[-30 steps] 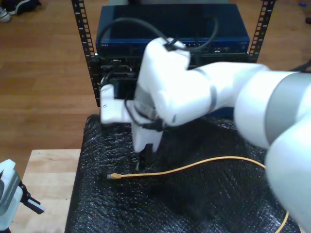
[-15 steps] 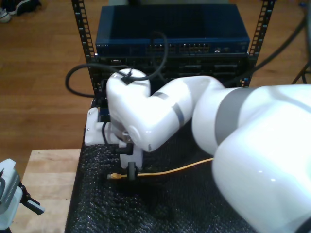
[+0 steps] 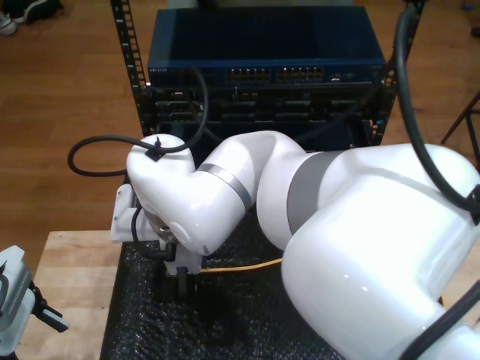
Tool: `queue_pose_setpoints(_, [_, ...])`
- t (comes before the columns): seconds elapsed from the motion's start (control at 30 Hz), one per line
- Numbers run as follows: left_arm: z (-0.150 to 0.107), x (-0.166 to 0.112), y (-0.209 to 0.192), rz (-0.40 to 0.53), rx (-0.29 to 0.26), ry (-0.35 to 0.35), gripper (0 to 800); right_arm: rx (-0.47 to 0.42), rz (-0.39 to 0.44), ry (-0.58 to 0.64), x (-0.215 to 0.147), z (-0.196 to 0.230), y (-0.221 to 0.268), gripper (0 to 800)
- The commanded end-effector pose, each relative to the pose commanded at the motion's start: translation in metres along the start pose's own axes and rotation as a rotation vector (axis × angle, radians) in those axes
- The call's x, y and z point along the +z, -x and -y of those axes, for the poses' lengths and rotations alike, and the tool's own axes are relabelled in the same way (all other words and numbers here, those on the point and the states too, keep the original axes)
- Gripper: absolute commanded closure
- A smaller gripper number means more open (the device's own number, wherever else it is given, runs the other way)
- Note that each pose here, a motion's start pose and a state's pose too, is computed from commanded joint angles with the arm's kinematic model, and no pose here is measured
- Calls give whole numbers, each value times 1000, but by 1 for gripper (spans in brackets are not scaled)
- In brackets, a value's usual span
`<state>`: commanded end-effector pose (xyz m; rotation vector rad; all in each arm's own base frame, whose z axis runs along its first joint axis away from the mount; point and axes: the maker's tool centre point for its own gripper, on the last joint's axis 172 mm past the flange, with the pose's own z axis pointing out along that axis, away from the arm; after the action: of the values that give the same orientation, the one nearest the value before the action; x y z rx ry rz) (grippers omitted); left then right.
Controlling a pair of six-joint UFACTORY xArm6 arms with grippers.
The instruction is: Grab the cable and plug it in
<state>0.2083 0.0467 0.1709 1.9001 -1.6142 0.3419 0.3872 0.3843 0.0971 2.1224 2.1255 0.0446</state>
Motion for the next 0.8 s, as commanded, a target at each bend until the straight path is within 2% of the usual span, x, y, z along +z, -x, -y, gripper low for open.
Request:
queue_pose_setpoints(0.23, [0, 0, 0, -2, 1, 2, 0, 20, -4, 6, -1, -2, -6, 233])
queue_pose_setpoints(0.8, [-1, 0, 0, 0, 1, 3, 0, 3, 12, 16, 5, -2, -9, 472])
